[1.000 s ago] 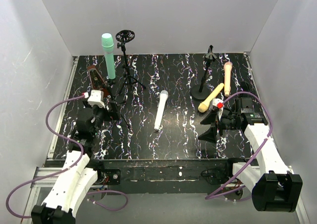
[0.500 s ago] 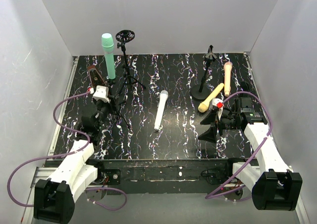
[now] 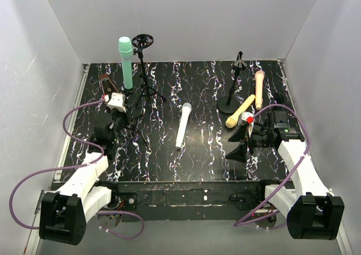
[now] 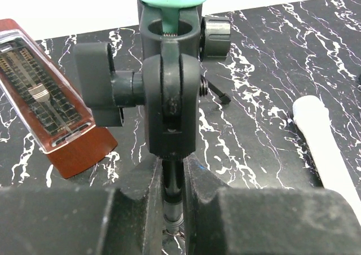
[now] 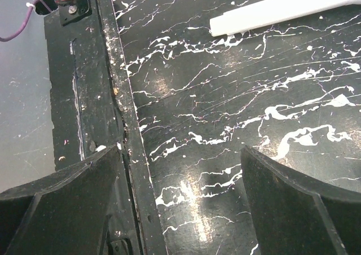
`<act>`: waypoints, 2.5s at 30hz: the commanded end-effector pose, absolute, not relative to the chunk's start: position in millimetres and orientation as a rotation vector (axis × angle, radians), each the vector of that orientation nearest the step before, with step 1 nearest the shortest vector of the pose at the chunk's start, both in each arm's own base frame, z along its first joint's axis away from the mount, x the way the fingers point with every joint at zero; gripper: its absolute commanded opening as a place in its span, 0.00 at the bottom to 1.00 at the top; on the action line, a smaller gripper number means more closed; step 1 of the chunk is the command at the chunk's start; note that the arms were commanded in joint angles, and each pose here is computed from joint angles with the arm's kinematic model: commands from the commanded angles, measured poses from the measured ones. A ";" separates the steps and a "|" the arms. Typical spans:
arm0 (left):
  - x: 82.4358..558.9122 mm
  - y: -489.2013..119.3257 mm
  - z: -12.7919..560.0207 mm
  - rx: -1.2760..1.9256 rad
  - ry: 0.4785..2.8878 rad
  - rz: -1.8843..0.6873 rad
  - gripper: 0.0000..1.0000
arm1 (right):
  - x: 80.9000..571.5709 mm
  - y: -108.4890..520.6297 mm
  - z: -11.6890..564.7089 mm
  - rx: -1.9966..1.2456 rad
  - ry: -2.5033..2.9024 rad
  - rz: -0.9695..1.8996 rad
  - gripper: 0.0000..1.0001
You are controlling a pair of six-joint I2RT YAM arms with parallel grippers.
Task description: Attach the microphones to the stand
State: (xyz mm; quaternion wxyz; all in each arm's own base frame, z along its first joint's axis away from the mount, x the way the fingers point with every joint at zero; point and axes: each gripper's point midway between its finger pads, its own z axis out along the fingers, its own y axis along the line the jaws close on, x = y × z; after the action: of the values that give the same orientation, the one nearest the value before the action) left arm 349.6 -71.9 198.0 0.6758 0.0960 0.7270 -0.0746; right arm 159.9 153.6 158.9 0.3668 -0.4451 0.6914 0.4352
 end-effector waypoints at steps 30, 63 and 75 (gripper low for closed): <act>408.2 98.7 280.7 -0.156 1.395 0.332 0.00 | 161.3 152.4 170.4 -1.186 1.736 1.088 0.94; 400.5 101.6 208.7 -0.208 1.544 0.234 0.24 | 157.9 153.0 171.0 -1.188 1.746 1.125 0.94; 381.3 106.0 203.1 -0.327 1.567 0.222 0.52 | 156.9 153.5 172.2 -1.195 1.737 1.127 0.94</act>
State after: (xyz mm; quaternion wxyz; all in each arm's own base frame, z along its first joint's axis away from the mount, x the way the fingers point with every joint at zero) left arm 396.7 103.9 196.5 0.6897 -0.1152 0.7076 0.1015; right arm 153.0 151.4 155.9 0.3472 -0.4560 0.6927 0.4379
